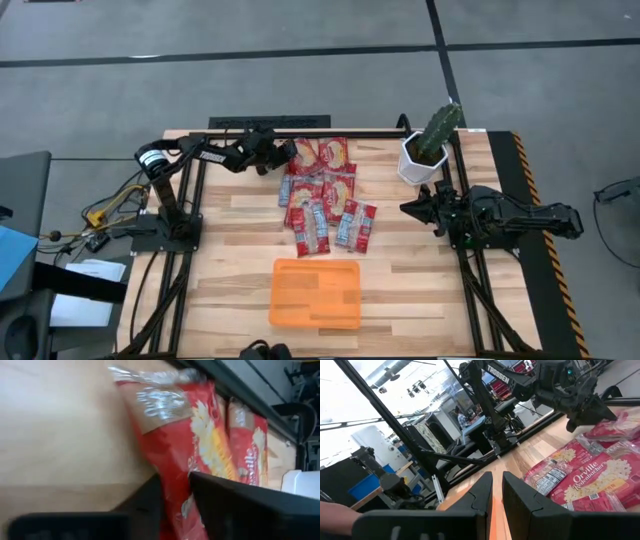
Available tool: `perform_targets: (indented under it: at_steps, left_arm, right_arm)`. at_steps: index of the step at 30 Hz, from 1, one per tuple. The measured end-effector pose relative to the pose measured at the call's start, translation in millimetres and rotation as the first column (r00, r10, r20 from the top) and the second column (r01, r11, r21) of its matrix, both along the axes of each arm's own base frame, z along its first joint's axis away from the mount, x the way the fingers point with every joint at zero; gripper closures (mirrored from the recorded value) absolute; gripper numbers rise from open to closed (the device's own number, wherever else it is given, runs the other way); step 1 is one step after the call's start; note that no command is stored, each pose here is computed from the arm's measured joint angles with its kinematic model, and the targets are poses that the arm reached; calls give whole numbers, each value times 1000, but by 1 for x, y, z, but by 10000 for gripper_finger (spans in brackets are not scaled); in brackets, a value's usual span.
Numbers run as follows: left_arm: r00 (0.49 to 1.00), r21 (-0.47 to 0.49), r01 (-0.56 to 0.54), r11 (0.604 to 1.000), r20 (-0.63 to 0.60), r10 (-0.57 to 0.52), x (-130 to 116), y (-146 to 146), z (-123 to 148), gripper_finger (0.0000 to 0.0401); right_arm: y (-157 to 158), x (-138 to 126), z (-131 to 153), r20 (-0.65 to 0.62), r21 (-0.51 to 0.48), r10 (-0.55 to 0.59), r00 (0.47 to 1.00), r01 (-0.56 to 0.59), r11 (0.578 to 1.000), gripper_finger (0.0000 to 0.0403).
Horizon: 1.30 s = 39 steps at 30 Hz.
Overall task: Sort popcorn bags into baskets
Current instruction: Put the red popcorn bag into the orange bin
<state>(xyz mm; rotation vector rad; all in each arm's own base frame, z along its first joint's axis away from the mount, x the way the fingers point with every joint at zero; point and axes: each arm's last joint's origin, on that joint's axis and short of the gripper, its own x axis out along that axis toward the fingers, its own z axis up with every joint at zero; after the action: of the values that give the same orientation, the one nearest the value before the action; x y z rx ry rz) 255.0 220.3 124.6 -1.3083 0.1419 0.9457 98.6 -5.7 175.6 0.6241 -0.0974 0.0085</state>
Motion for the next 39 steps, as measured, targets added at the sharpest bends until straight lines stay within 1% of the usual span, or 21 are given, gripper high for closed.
perform_targets:
  at_steps: [1,2,5,9,13,17,20,23,25,27,29,31,34,39]
  left_arm:
    - [1000,4,-2,1000,3,2,0,0,0,369]
    - [1000,5,-2,1000,5,2,0,0,1,383]
    - [1000,-4,10,1000,13,-9,0,0,1,387]
    - [997,-9,58,998,46,-58,3,-3,6,396]
    - [991,43,88,995,95,-92,7,-10,25,398]
    - [982,110,117,987,138,-131,7,-18,50,399]
    - [958,147,189,971,191,-216,9,-33,73,399]
    - [910,179,323,930,210,-356,12,-62,97,399]
    - [875,188,407,894,202,-440,12,-90,113,399]
    - [845,190,472,861,180,-503,11,-122,126,400]
    - [831,181,507,843,155,-534,7,-157,135,400]
    - [832,172,512,842,143,-535,2,-192,143,400]
    - [857,148,477,867,140,-495,-9,-236,147,400]
    - [896,92,406,909,156,-416,-19,-294,137,401]
  right_arm:
    - [0,0,-1,-9,2,-1,1000,1,1000,335]
    - [0,0,-1,-14,2,-2,1000,2,1000,335]
    - [0,0,-2,-17,3,-4,1000,4,1000,335]
    - [0,0,-2,-21,3,-6,1000,6,1000,335]
    - [0,0,-4,-37,3,-7,999,7,1000,335]
    - [0,0,-5,-53,4,-8,999,8,1000,335]
    - [0,0,-6,-60,4,-8,998,8,1000,335]
    - [0,0,-6,-60,3,-9,998,9,1000,335]
    - [0,0,-6,-61,3,-9,998,9,1000,335]
    - [0,0,-6,-66,3,-9,998,9,1000,335]
    - [0,0,-7,-72,4,-9,997,9,1000,335]
    - [0,0,-7,-77,4,-10,997,10,1000,335]
    - [-1,0,-8,-80,4,-12,997,13,1000,335]
    - [-1,0,-8,-82,4,-12,997,12,1000,335]
